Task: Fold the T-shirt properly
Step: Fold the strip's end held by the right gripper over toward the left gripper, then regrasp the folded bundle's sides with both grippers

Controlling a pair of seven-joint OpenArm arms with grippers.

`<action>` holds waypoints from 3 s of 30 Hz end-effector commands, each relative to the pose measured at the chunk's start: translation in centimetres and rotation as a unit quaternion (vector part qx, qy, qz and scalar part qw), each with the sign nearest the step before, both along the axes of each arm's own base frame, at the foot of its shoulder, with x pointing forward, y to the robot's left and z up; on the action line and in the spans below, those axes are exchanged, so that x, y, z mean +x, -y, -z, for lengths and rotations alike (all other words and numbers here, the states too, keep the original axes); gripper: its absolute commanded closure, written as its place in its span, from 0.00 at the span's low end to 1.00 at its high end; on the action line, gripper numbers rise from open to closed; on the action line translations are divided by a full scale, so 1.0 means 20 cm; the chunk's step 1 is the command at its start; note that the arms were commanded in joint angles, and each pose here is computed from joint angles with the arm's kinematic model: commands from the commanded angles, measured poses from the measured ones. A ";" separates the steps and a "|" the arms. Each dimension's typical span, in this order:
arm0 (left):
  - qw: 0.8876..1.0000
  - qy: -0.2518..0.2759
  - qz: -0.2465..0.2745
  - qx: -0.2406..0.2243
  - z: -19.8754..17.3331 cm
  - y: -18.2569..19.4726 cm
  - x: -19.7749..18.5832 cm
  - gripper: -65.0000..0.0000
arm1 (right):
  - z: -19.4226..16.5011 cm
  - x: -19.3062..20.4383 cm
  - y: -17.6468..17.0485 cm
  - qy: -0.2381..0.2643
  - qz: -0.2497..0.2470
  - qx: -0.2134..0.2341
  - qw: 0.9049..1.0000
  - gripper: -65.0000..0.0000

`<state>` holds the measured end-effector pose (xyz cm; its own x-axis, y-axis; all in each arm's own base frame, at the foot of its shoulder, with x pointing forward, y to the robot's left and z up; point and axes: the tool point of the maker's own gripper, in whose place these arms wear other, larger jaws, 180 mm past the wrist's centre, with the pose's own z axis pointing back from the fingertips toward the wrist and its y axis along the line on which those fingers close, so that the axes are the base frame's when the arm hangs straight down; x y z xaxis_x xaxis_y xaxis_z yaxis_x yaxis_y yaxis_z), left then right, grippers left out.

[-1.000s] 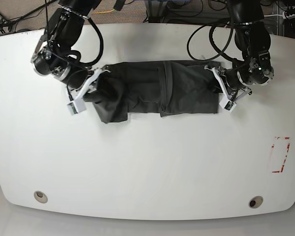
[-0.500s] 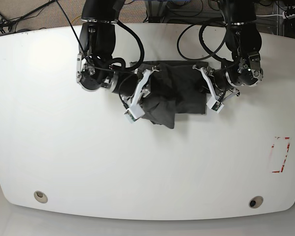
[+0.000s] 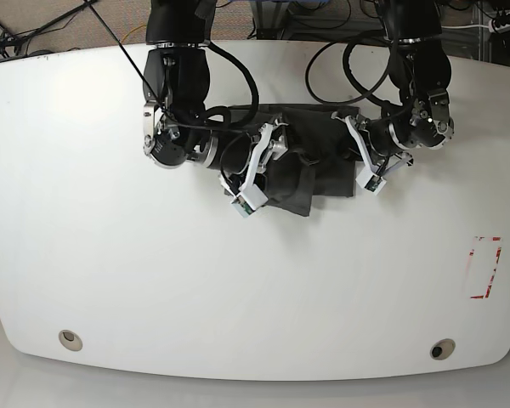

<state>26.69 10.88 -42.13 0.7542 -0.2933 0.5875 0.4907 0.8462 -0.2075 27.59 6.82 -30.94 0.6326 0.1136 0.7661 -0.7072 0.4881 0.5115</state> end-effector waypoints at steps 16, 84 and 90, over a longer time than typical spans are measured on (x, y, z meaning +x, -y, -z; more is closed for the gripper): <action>0.988 0.075 -0.121 0.054 -0.28 -0.37 0.06 0.89 | -0.16 -0.03 0.01 0.075 -0.034 -0.018 0.996 0.16; 0.974 0.087 0.089 0.188 -0.23 0.05 0.02 0.89 | 0.12 0.36 0.32 0.062 0.014 -0.077 0.995 0.90; 0.966 0.095 0.097 0.220 -0.23 -0.06 0.04 0.89 | 0.26 0.37 0.31 0.074 0.014 -0.146 0.986 0.84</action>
